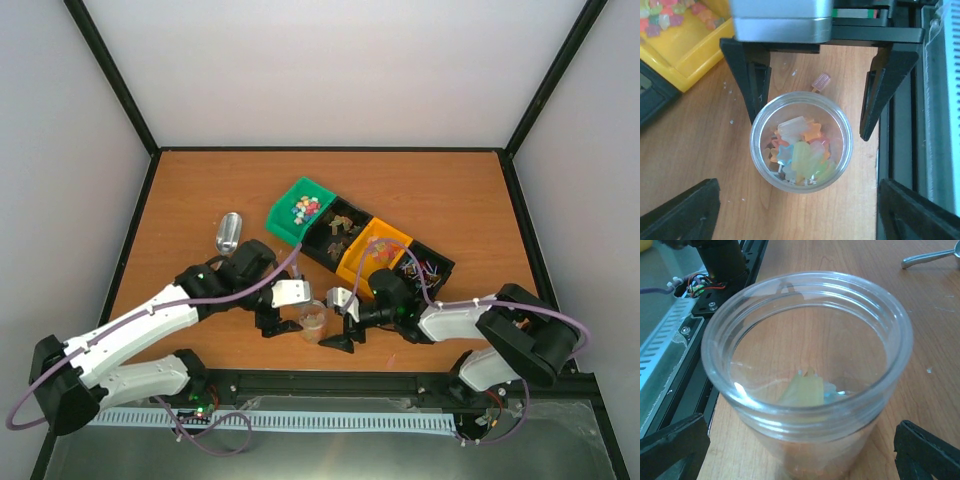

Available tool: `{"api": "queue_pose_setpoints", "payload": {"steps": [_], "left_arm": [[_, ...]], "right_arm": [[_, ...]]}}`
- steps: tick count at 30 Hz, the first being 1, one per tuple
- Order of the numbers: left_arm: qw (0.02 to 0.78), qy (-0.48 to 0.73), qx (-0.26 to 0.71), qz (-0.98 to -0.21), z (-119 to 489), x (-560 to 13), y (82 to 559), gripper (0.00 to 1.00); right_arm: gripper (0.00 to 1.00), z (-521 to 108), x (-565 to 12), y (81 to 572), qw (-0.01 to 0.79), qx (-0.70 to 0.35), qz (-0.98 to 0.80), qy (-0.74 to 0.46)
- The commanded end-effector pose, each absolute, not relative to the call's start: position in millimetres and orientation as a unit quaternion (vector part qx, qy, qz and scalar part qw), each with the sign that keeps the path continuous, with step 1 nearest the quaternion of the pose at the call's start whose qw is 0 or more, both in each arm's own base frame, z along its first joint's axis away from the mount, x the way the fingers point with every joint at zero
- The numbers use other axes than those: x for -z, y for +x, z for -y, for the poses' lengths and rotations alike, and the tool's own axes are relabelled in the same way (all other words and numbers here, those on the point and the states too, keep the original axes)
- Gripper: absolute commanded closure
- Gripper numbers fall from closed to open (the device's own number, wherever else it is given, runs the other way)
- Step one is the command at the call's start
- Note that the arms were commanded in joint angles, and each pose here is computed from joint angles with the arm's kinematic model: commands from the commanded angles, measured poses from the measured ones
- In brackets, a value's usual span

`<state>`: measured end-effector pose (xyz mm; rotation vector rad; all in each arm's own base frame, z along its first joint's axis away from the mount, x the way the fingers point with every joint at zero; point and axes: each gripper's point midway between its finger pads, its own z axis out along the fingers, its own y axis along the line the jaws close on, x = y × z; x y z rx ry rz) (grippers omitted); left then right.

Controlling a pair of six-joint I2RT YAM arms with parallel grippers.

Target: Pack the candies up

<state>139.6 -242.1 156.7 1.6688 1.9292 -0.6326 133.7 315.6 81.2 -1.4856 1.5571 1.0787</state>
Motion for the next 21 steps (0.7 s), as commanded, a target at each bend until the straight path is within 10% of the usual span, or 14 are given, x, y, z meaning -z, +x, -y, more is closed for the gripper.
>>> {"api": "queue_pose_setpoints", "payload": {"steps": [1, 9, 21], "left_arm": [[0.315, 0.647, 0.206, -0.664, 249.9, -165.3, 141.6, 0.17], [0.338, 0.710, 0.208, -0.582, 254.1, -163.5, 126.2, 0.50], [0.357, 0.751, 0.202, -0.518, 275.5, -152.8, 112.0, 0.56]], "right_arm": [[0.01, -330.2, -93.8, 139.5, 0.387, -0.420, -0.579, -0.582], [0.03, -342.6, -95.8, 146.8, 0.391, -0.422, -0.572, -0.585], [0.17, -346.5, -92.0, 145.1, 0.384, -0.423, -0.567, -0.593]]}}
